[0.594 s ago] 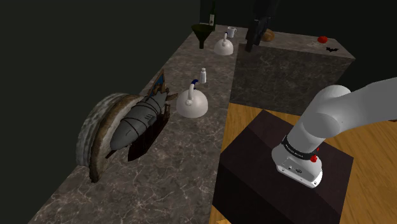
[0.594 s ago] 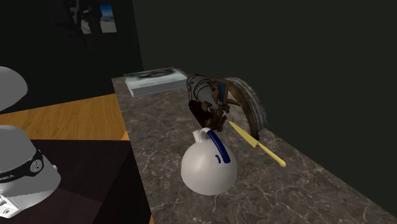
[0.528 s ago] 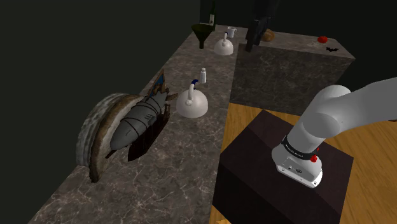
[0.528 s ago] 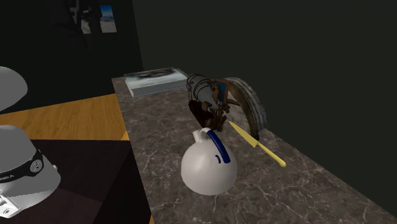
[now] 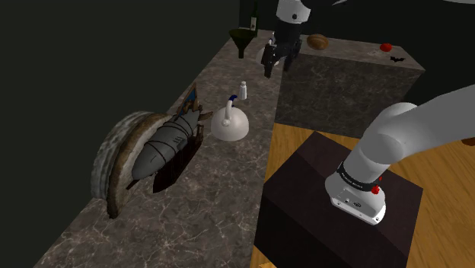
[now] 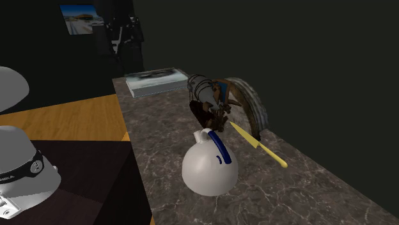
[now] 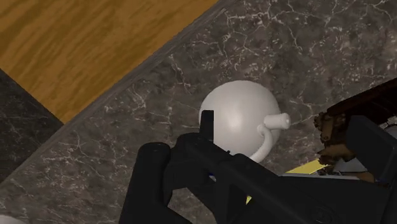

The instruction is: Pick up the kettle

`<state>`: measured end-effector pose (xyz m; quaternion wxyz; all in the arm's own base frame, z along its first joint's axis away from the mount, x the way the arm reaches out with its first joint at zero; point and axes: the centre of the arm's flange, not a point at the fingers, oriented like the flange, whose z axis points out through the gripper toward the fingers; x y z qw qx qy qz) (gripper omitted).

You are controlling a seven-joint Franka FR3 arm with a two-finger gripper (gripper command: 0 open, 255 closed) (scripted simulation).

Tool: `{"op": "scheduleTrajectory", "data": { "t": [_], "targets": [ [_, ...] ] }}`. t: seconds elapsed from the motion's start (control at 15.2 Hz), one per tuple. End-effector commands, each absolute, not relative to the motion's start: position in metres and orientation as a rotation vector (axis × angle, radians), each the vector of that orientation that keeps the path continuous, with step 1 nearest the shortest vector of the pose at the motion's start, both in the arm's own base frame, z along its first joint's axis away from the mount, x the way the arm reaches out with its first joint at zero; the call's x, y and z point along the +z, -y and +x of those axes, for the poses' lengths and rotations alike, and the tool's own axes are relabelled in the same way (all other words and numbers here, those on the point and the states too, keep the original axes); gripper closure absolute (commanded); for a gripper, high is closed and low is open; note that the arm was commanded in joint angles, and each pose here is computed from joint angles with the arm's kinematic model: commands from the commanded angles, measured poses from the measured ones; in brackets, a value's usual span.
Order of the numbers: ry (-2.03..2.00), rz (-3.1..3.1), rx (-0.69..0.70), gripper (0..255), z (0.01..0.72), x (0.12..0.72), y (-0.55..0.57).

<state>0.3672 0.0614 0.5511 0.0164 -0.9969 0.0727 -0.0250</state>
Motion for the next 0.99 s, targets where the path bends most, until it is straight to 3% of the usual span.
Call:
{"op": "scheduleTrajectory", "data": {
  "t": [0.0,0.92],
  "targets": [
    [-0.371,-3.088,-0.089,0,0.383,0.532,-0.073],
    [-1.291,-2.864,-0.148,0,0.516,0.413,-0.108]
  ]
}}
